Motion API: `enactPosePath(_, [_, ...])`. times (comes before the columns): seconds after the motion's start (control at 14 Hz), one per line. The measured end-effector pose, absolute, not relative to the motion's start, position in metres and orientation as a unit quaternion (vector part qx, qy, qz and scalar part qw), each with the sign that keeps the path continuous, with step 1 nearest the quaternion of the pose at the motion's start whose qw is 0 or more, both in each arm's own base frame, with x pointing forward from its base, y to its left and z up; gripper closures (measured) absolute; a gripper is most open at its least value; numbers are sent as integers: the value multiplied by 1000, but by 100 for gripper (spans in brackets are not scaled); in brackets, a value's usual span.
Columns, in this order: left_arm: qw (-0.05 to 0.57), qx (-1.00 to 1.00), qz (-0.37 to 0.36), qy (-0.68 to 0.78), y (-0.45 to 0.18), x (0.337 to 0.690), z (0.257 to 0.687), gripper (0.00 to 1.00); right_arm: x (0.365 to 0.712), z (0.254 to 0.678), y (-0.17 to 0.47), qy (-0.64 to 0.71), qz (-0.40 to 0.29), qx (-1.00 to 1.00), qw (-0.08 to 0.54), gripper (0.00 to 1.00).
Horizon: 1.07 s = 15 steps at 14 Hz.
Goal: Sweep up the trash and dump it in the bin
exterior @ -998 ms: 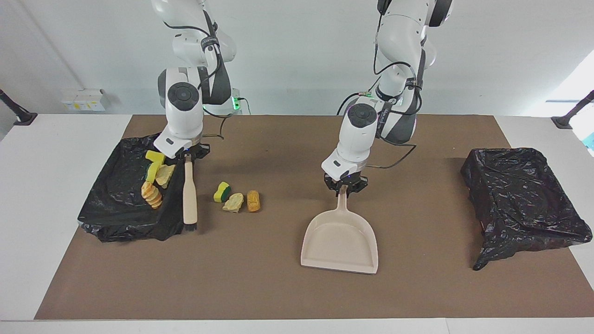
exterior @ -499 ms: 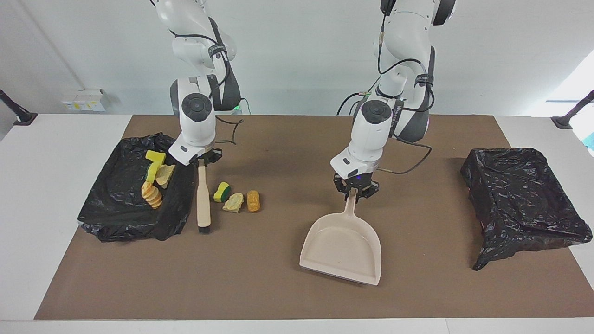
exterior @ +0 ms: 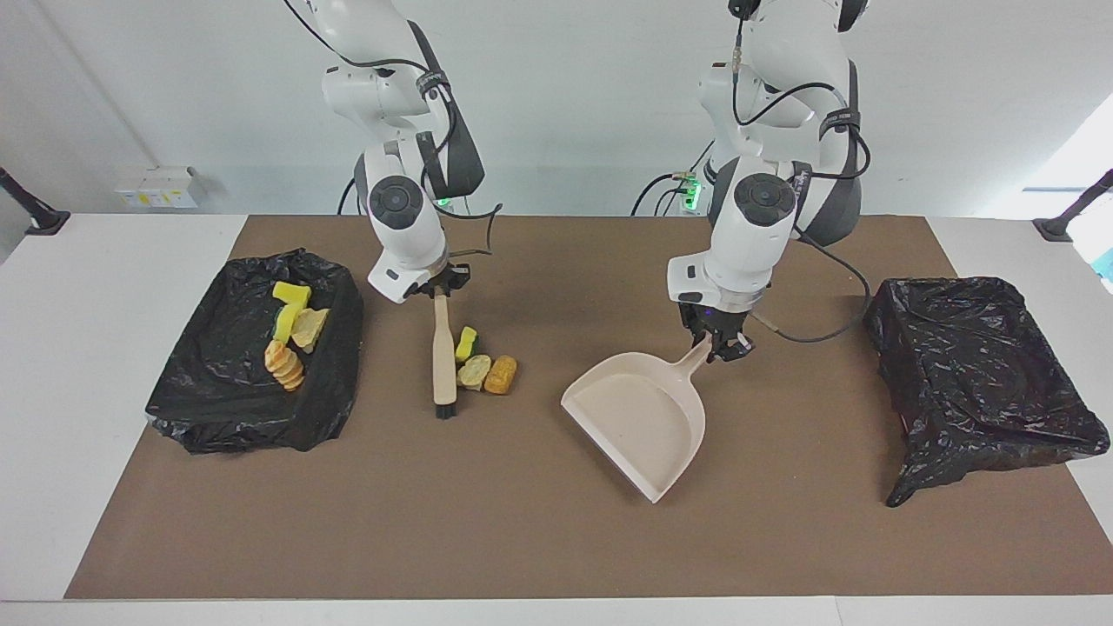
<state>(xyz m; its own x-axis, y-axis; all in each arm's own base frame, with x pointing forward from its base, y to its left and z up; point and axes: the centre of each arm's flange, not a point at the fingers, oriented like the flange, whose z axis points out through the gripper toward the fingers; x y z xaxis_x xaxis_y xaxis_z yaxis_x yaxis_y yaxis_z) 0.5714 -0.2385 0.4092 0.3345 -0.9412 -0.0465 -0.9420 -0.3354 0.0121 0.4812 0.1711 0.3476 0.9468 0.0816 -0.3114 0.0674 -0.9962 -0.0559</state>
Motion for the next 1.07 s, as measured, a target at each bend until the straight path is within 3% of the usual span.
enactPosePath(0.57, [36,-726,46,685,-300,501,373,69,454,337,248,17,185,-980,67,73])
enactPosePath(1.07, [40,-722,13,690,-304,483,354,69,441,358,308,-14,187,-977,106,73])
